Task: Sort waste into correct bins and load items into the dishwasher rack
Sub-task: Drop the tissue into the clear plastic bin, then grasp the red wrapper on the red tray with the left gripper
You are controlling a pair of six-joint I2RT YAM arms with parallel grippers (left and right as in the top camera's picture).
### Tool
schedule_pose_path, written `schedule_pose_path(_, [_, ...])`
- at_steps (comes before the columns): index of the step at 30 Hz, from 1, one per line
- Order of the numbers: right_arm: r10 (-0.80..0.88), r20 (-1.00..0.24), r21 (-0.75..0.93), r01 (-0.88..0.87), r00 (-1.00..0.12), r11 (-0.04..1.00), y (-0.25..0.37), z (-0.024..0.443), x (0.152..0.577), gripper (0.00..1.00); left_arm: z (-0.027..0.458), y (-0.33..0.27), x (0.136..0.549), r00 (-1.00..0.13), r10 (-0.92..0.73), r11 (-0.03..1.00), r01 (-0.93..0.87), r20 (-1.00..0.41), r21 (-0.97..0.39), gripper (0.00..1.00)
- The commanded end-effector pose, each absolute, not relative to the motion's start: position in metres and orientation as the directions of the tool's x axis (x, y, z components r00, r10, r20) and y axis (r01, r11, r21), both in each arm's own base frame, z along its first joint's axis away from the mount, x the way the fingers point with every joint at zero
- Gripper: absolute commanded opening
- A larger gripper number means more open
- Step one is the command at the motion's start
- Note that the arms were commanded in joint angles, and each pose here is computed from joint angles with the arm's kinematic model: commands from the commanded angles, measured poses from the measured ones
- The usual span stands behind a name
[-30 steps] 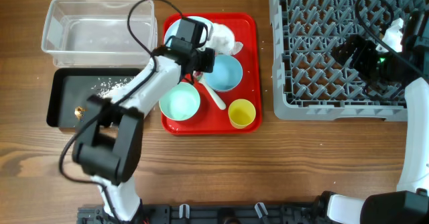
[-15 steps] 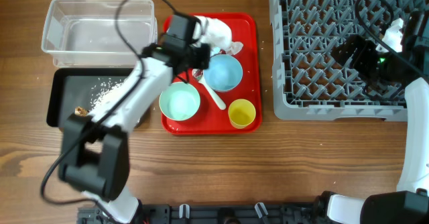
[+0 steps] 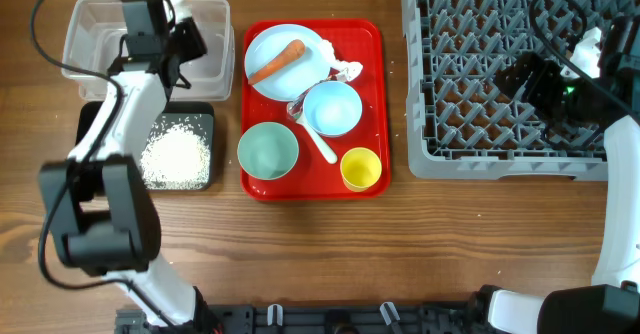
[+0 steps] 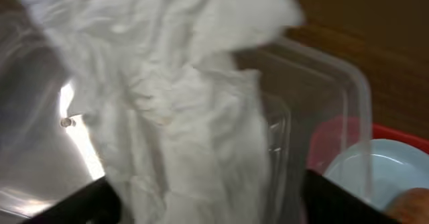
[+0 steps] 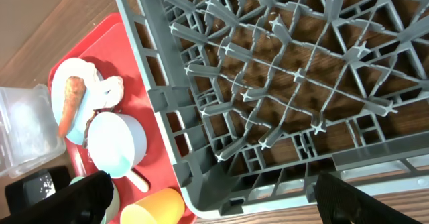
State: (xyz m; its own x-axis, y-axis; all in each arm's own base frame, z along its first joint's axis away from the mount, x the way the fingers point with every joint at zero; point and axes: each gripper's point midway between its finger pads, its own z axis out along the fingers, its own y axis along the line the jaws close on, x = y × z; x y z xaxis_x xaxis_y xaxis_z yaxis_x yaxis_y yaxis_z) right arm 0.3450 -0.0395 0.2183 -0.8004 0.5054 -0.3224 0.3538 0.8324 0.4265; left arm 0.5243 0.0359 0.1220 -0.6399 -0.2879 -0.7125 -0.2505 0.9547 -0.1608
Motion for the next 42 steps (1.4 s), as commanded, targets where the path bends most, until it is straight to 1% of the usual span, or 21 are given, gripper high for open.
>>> schedule_pose_path(1, [0.494,-0.337,0.415,0.344,-0.802,0.842,-0.042,0.221,0.348,1.0,0.129,0.044,0.525,-0.621,-0.298,0.95,-0.268,-0.725,-0.16,1.0])
schedule_pose_path(4, [0.493,-0.337,0.414,0.344,-0.802,0.843,-0.042,0.221,0.348,1.0,0.156,0.042,0.523,-0.585,-0.294,0.952,-0.251,-0.756,-0.175,1.0])
schedule_pose_path(7, [0.494,-0.34,0.399,0.353,-0.8,0.846,-0.045,0.22,0.347,0.99,0.184,0.029,0.52,-0.559,-0.29,0.957,-0.187,-0.777,-0.222,1.0])
schedule_pose_path(9, [0.495,-0.339,0.399,0.354,-0.8,0.846,-0.045,0.22,0.347,1.0,0.197,0.013,0.514,-0.567,-0.286,0.957,-0.123,-0.772,-0.264,1.0])
schedule_pose_path(12, [0.495,-0.339,0.399,0.354,-0.8,0.846,-0.045,0.22,0.347,1.0,0.2,-0.027,0.497,-0.634,-0.25,0.947,-0.003,-0.731,-0.321,0.98])
schedule_pose_path(14, [0.495,-0.339,0.399,0.354,-0.8,0.846,-0.045,0.219,0.347,1.0,0.184,-0.065,0.477,-0.714,-0.095,0.954,0.133,-0.693,-0.267,0.95])
schedule_pose_path(15, [0.494,-0.339,0.399,0.354,-0.8,0.846,-0.045,0.219,0.347,1.0,0.178,-0.074,0.471,-0.731,-0.058,0.954,0.16,-0.68,-0.254,0.94])
schedule_pose_path(16, [0.495,-0.339,0.399,0.354,-0.8,0.846,-0.045,0.219,0.347,1.0,0.166,-0.094,0.46,-0.758,0.038,0.947,0.236,-0.651,-0.219,0.93])
schedule_pose_path(18, [0.495,-0.338,0.399,0.354,-0.8,0.846,-0.045,0.219,0.347,1.0,0.148,-0.117,0.448,-0.773,0.156,0.929,0.327,-0.615,-0.175,0.91])
schedule_pose_path(20, [0.495,-0.338,0.399,0.354,-0.8,0.846,-0.045,0.219,0.347,1.0,0.127,-0.132,0.445,-0.777,0.235,0.921,0.369,-0.584,-0.12,0.89])
schedule_pose_path(23, [0.495,-0.337,0.399,0.355,-0.801,0.846,-0.045,0.219,0.347,1.0,0.101,-0.152,0.449,-0.779,0.272,0.909,0.401,-0.564,-0.114,0.87])
schedule_pose_path(26, [0.495,-0.33,0.398,0.357,-0.804,0.845,-0.044,0.219,0.345,1.0,0.076,-0.154,0.447,-0.807,0.285,0.908,0.399,-0.517,-0.124,0.82])
schedule_pose_path(28, [0.496,-0.33,0.398,0.357,-0.803,0.845,-0.044,0.219,0.345,1.0,0.063,-0.153,0.443,-0.826,0.291,0.909,0.395,-0.482,-0.129,0.81])
schedule_pose_path(29, [0.496,-0.33,0.398,0.358,-0.803,0.845,-0.044,0.219,0.345,1.0,0.057,-0.153,0.441,-0.825,0.314,0.903,0.413,-0.47,-0.12,0.75])
schedule_pose_path(30, [0.495,-0.331,0.398,0.357,-0.803,0.845,-0.044,0.219,0.345,1.0,0.052,-0.152,0.44,-0.822,0.332,0.897,0.427,-0.462,-0.114,0.71])
schedule_pose_path(34, [0.495,-0.331,0.398,0.357,-0.803,0.845,-0.044,0.219,0.345,1.0,0.034,-0.152,0.438,-0.836,0.343,0.896,0.428,-0.428,-0.117,0.61])
schedule_pose_path(37, [0.495,-0.331,0.398,0.357,-0.803,0.845,-0.044,0.219,0.345,1.0,0.022,-0.151,0.435,-0.839,0.363,0.89,0.441,-0.405,-0.115,0.57])
schedule_pose_path(42, [0.495,-0.332,0.398,0.357,-0.803,0.845,-0.044,0.219,0.346,1.0,0.02,-0.157,0.431,-0.843,0.363,0.879,0.451,-0.398,-0.153,0.55])
